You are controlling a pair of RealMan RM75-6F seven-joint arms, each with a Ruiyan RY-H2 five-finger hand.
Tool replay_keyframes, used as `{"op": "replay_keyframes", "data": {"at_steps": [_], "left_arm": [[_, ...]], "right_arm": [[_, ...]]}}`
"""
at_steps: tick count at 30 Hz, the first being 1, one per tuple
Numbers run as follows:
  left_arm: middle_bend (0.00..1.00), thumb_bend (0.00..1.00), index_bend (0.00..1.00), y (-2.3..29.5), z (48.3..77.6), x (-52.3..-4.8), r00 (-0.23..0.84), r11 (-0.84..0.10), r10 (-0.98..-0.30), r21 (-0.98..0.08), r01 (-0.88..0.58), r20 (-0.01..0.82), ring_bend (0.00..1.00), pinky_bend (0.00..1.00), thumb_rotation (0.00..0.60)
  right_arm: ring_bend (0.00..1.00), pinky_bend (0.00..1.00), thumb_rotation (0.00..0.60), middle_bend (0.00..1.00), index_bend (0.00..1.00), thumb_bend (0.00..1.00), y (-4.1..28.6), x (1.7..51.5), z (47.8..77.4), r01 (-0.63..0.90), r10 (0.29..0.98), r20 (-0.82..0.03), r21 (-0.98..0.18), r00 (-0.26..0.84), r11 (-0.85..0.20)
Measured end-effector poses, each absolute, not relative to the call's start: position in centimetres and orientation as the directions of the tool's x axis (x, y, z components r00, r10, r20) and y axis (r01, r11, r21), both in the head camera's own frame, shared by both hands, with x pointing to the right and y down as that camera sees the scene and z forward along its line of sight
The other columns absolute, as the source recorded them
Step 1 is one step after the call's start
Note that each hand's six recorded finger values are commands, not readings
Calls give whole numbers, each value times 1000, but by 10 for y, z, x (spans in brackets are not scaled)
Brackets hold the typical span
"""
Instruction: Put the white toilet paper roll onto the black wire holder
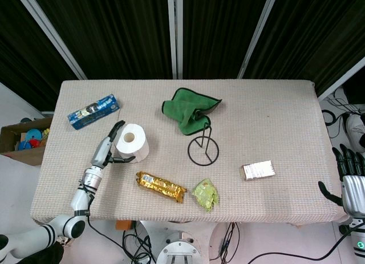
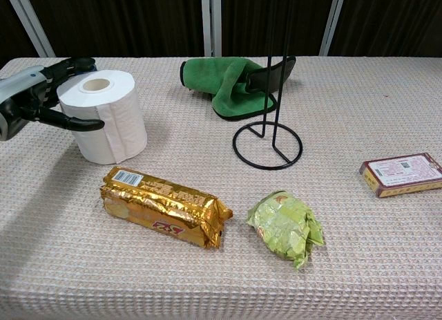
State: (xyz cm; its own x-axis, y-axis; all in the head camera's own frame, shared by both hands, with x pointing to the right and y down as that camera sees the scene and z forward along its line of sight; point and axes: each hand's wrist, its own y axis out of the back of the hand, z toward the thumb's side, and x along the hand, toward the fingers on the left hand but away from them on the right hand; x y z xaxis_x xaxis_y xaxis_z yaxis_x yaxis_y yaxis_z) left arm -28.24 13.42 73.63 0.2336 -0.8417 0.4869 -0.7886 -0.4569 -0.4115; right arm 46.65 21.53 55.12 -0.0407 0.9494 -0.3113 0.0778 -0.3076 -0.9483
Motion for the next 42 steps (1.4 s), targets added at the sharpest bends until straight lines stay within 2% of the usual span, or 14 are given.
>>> {"op": "replay_keyframes", "data": {"at_steps": [14, 16, 19, 22, 24, 27, 29, 36, 42], "left_arm": [[43, 0, 0, 136, 740, -278, 252, -476, -825, -380, -793, 506, 32, 176, 600], [73, 0, 0, 136, 741, -276, 264, -490, -815, -372, -788, 516, 65, 201, 600], [176, 29, 4, 135, 741, -276, 260, -486, -818, -374, -790, 514, 140, 267, 600], [275, 109, 104, 132, 741, -279, 238, -461, -828, -375, -804, 508, 216, 345, 600], [343, 147, 219, 130, 741, -281, 222, -445, -833, -373, -814, 507, 257, 386, 600], [428, 160, 342, 128, 741, -283, 209, -433, -835, -371, -822, 509, 302, 432, 600], [467, 164, 391, 128, 740, -283, 206, -428, -838, -375, -822, 506, 334, 465, 600], [534, 188, 480, 124, 734, -283, 195, -397, -861, -382, -834, 469, 394, 527, 600], [536, 189, 482, 112, 717, -280, 197, -364, -888, -373, -854, 416, 396, 533, 600]], "right_arm": [[0, 0, 600, 0, 0, 206, 219, 473, 550, 79, 949, -309, -949, -62, -304], [0, 0, 600, 0, 0, 207, 220, 473, 550, 80, 949, -308, -950, -63, -303], [0, 0, 600, 0, 0, 207, 220, 473, 551, 81, 949, -308, -950, -62, -303], [0, 0, 600, 0, 0, 206, 219, 472, 551, 79, 948, -312, -948, -57, -307], [0, 0, 600, 0, 0, 206, 219, 472, 551, 81, 948, -314, -948, -51, -309], [0, 0, 600, 0, 0, 206, 219, 472, 551, 82, 949, -313, -948, -48, -308], [0, 0, 600, 0, 0, 205, 219, 472, 551, 84, 949, -310, -949, -49, -305], [0, 0, 600, 0, 0, 206, 220, 474, 551, 89, 950, -308, -949, -53, -303], [0, 0, 600, 0, 0, 205, 220, 475, 549, 96, 952, -302, -951, -56, -296]]}}
